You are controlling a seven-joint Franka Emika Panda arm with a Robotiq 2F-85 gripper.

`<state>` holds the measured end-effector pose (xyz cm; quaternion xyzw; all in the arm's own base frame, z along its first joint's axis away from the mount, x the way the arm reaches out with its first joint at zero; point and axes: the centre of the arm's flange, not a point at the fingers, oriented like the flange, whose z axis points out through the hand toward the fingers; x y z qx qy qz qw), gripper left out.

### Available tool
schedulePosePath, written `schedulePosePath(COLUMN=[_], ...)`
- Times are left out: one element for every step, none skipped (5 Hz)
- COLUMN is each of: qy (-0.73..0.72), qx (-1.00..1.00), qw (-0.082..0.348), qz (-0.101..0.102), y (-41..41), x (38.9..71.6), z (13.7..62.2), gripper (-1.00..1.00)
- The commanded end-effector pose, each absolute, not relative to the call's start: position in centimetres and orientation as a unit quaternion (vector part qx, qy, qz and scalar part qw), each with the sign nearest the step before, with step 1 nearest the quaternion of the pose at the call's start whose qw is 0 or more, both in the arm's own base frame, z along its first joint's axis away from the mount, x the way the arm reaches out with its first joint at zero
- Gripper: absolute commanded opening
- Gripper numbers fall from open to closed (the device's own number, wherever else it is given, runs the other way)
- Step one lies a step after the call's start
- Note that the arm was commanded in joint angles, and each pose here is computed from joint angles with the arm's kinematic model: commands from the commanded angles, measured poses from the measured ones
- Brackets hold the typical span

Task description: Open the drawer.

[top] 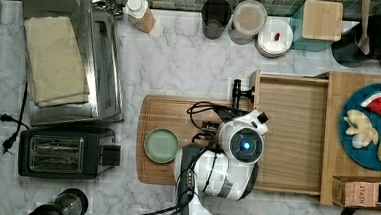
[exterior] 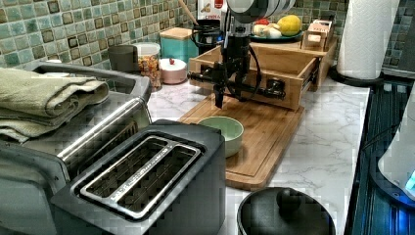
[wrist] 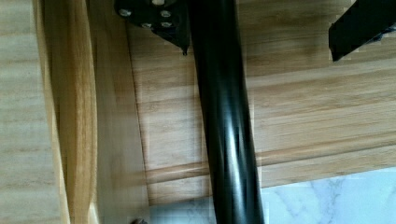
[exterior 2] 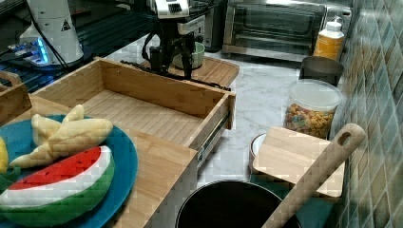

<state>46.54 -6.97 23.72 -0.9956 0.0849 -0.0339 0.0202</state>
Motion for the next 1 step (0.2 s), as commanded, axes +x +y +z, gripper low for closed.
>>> schedulePosePath(qy=[0.014], qx=[-0.998], qw=[0.043], qz=[-0.043], y=[5.48], x=[45.49], z=[27.18], gripper=[1.00])
